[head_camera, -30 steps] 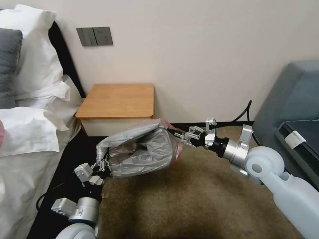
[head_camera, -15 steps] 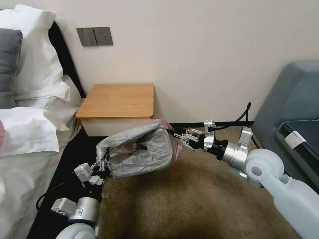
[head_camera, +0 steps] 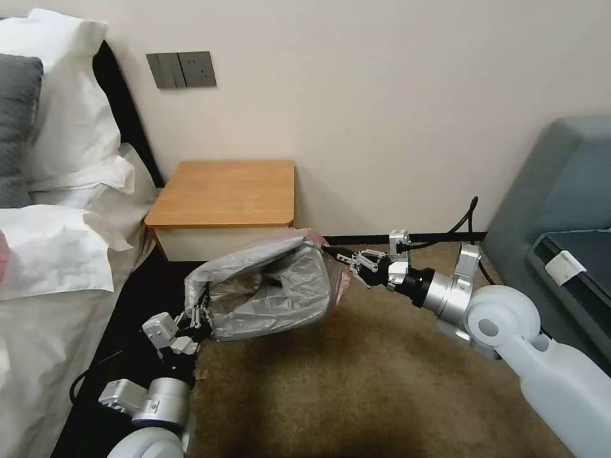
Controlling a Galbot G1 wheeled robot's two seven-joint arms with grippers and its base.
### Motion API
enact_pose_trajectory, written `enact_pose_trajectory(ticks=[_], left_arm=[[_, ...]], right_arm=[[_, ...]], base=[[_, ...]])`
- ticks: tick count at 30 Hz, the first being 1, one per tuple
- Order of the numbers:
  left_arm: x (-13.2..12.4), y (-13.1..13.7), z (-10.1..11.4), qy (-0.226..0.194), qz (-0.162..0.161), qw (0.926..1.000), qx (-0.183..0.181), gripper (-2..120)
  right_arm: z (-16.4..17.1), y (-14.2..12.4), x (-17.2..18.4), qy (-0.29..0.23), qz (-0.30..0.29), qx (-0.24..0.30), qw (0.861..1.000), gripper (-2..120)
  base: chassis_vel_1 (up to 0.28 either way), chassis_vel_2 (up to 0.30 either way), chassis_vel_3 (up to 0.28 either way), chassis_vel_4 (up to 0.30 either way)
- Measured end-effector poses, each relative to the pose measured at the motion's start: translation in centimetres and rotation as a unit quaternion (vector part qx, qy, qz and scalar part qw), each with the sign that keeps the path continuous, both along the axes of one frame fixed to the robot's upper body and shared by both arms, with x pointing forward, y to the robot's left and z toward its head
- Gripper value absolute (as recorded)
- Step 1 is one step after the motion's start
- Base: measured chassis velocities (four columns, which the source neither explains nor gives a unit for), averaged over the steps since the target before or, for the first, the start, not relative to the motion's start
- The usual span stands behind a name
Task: Pick up the garbage bag from the table and place it over the trash can.
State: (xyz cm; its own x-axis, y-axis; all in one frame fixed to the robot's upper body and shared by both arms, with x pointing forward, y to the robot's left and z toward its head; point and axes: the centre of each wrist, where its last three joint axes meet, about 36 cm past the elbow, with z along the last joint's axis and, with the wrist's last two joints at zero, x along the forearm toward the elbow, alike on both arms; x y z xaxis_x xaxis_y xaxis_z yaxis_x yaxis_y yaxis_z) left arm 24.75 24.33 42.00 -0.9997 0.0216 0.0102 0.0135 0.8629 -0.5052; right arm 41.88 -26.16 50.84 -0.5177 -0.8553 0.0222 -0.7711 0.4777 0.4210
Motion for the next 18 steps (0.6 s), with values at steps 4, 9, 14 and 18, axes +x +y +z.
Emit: enact_pose_trajectory(ticks=[4, 9, 14, 18], left_arm=[[0.0, 0.0, -0.1, 0.0, 0.0, 1.0, 0.001, 5], [-0.2, -0.1, -0.4, 0.002, -0.004, 1.0, 0.009, 5], [-0.3, -0.5, -0.6, -0.001, -0.01, 0.9998, 0.015, 5], [-0.5, -0.6, -0.7, -0.002, -0.012, 0.9998, 0.018, 5]], right_arm=[[0.3, 0.3, 0.2, -0.002, -0.004, 0.008, 1.0, 0], [0.9, 0.8, 0.5, -0.003, -0.015, 0.021, 1.0, 0], [0.3, 1.0, 1.3, 0.006, -0.033, 0.017, 0.999, 0], [-0.2, 1.1, 1.7, 0.008, -0.042, 0.008, 0.999, 0]], base=[[0.0, 0.0, 0.0, 0.0], [0.0, 0.0, 0.0, 0.0], [0.0, 0.0, 0.0, 0.0], [0.0, 0.0, 0.0, 0.0]])
